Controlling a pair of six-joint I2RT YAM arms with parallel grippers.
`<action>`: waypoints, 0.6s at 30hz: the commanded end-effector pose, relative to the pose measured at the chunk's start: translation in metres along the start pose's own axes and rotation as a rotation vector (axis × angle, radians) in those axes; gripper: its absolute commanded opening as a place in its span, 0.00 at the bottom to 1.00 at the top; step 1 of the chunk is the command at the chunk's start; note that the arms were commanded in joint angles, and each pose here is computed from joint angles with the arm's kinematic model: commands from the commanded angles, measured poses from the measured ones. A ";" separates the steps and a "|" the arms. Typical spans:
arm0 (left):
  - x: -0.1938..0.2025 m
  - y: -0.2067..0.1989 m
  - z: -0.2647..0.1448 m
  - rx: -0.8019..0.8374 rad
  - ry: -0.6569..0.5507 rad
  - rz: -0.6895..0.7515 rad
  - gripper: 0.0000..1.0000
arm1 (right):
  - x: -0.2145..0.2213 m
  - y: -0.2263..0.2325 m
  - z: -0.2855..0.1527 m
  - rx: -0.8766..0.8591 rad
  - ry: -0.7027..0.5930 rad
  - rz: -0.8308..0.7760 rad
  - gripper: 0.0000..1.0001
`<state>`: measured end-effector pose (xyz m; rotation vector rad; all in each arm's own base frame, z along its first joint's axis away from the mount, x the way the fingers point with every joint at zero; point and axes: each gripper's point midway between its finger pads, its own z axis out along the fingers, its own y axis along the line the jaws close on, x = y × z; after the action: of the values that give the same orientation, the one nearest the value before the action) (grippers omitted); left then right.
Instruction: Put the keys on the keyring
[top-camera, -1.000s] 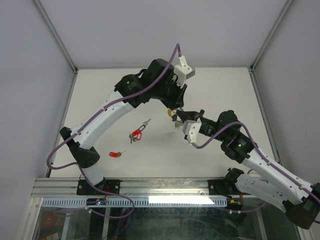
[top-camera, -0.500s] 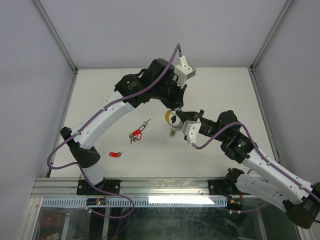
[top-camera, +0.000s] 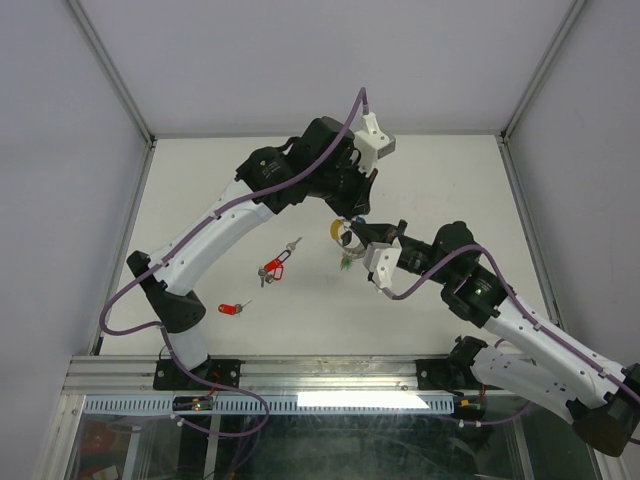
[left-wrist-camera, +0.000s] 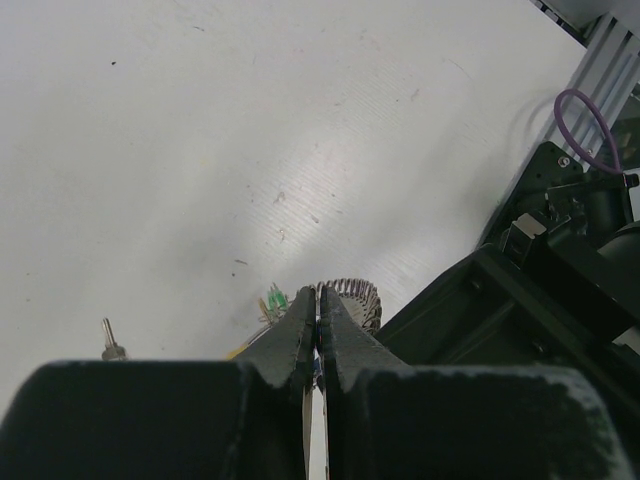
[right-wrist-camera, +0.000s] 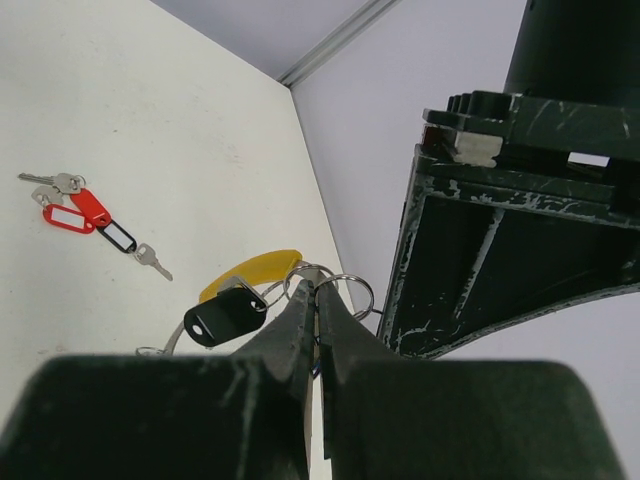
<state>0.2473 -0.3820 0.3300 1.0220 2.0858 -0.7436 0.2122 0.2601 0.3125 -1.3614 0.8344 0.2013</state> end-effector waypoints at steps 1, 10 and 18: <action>-0.015 -0.009 -0.006 0.024 -0.051 0.029 0.00 | -0.042 -0.040 -0.002 0.114 -0.123 -0.075 0.00; -0.004 -0.011 0.002 0.043 -0.011 0.030 0.00 | -0.048 -0.053 -0.005 0.172 -0.139 -0.123 0.00; -0.026 -0.005 -0.017 -0.018 -0.104 0.039 0.18 | -0.039 -0.050 -0.006 0.170 -0.098 -0.120 0.00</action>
<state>0.2479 -0.3826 0.3301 1.0325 2.0759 -0.7376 0.2131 0.2611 0.3213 -1.3494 0.7946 0.1720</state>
